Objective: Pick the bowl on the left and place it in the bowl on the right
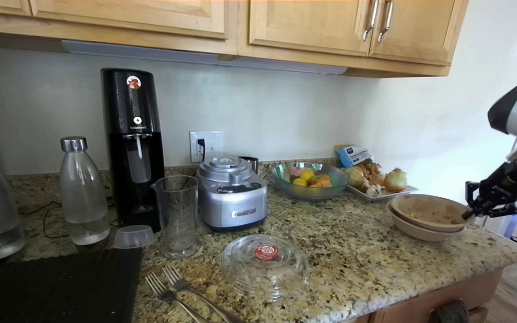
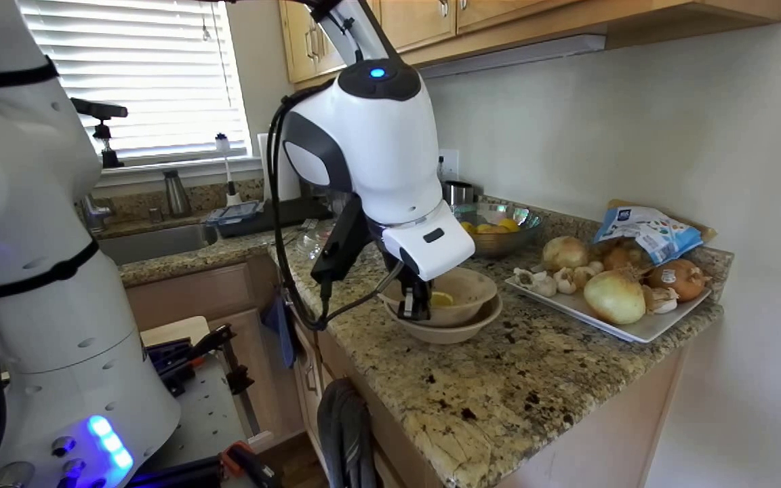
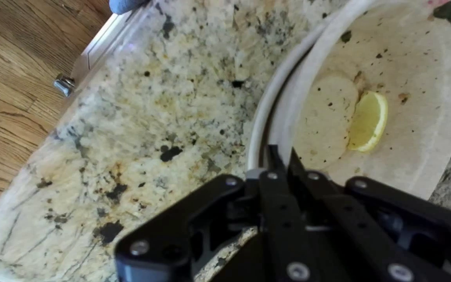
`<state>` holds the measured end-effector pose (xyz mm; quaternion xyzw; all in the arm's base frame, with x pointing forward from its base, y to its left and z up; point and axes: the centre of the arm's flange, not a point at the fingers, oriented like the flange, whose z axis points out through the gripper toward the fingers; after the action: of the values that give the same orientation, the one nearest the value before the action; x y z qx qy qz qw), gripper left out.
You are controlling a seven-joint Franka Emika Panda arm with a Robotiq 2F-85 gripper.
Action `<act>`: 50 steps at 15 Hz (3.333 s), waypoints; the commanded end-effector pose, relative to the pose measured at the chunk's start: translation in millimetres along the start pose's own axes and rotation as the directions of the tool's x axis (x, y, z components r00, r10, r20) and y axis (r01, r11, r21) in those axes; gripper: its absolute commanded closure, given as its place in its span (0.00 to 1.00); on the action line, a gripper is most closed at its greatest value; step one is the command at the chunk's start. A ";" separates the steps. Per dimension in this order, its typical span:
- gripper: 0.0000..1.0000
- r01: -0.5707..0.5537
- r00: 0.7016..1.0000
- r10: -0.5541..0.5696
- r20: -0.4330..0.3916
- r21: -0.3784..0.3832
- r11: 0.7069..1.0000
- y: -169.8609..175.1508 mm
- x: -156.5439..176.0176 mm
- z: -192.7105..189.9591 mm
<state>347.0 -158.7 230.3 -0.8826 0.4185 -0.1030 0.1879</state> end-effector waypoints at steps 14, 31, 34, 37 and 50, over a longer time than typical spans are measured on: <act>0.98 0.111 0.994 -0.110 -0.014 0.055 0.992 -8.0 8.8 20.0; 0.16 0.192 0.981 -0.192 -0.013 0.057 0.980 -30.0 14.4 -20.9; 0.02 0.206 0.979 -0.205 -0.021 0.051 0.977 -38.5 16.0 -29.4; 0.00 0.216 0.976 -0.216 -0.024 0.024 0.976 -44.1 13.8 -39.8; 0.00 0.386 0.917 -0.360 0.170 -0.158 0.909 -69.1 -9.2 -85.3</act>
<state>377.4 -139.9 305.1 -0.9636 0.2404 -0.0389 0.1099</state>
